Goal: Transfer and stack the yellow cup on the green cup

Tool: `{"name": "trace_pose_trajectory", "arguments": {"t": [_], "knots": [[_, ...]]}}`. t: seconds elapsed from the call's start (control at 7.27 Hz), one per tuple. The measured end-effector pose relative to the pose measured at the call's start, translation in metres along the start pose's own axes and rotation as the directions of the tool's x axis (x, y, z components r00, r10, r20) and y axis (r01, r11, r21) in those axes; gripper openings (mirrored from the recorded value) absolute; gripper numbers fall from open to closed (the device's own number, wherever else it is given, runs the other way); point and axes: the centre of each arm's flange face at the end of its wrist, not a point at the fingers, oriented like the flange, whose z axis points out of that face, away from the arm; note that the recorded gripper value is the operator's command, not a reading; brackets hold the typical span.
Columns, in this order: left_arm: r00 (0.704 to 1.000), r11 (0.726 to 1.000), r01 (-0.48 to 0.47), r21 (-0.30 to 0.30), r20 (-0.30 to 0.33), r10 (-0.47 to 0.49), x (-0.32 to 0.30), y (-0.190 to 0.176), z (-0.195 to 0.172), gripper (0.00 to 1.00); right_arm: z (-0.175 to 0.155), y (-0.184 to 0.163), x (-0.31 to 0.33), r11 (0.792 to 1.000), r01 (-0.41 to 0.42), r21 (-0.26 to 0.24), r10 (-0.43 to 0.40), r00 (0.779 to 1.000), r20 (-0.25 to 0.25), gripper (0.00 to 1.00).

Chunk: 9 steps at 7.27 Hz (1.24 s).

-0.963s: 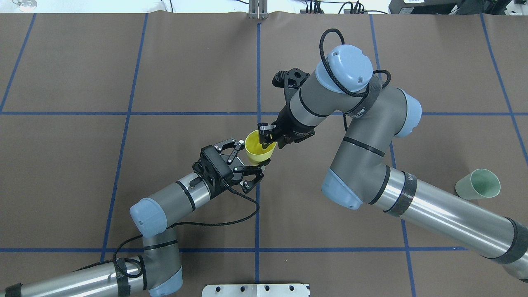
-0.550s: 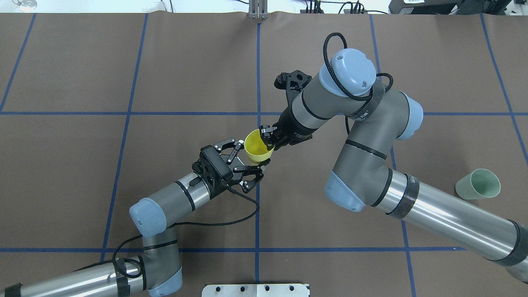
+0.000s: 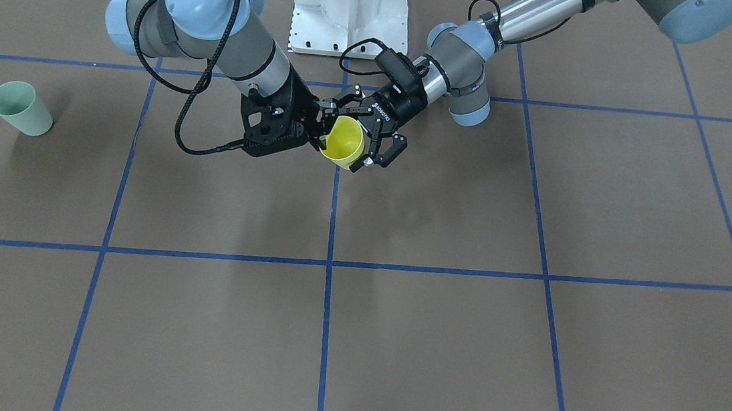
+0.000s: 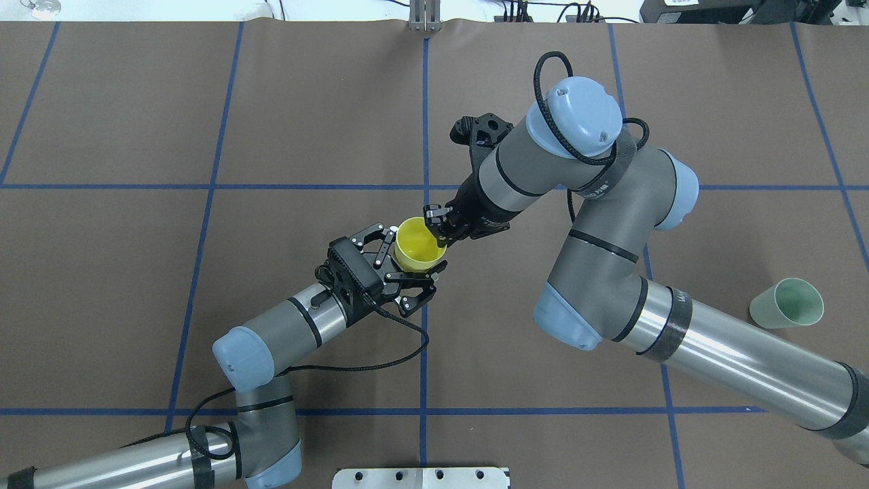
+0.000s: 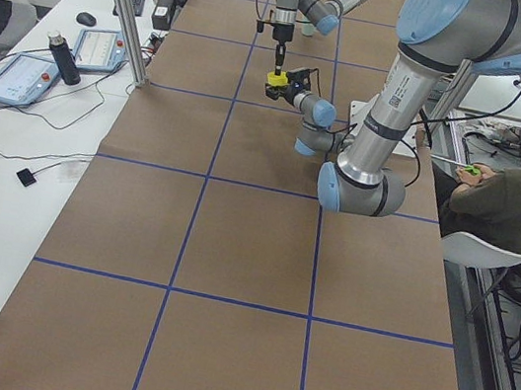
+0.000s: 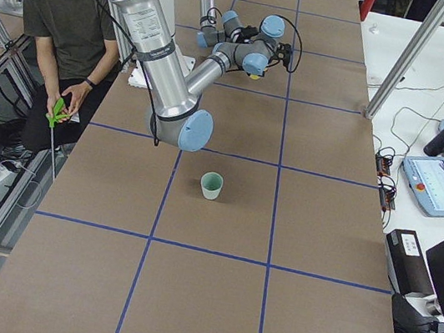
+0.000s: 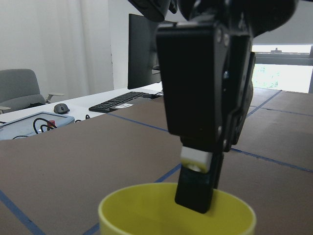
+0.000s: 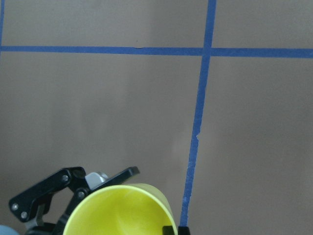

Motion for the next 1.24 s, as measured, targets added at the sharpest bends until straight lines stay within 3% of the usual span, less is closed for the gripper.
{"name": "trace_pose_trajectory", "arguments": {"t": [0.41, 0.69, 0.96, 1.24], "knots": [[1.0, 1.0, 0.002, 0.004, 0.007, -0.002, -0.004, 0.002, -0.007, 1.0, -0.061, -0.01, 0.067, 0.992, -0.085, 0.088, 0.087, 0.996, -0.02, 0.0], [0.999, 1.0, 0.028, 0.003, 0.018, -0.028, -0.005, 0.005, -0.009, 1.0, -0.115, -0.015, 0.165, 0.965, -0.184, 0.187, 0.203, 0.976, -0.084, 0.0], [0.995, 0.997, 0.073, 0.013, 0.065, -0.073, -0.009, 0.008, -0.009, 1.0, -0.17, 0.026, 0.264, 0.928, -0.27, 0.255, 0.314, 0.938, -0.149, 0.0], [0.987, 0.993, 0.116, 0.027, 0.113, -0.118, -0.013, 0.01, -0.006, 1.0, -0.213, 0.091, 0.339, 0.905, -0.327, 0.274, 0.39, 0.893, -0.224, 0.0]]}}
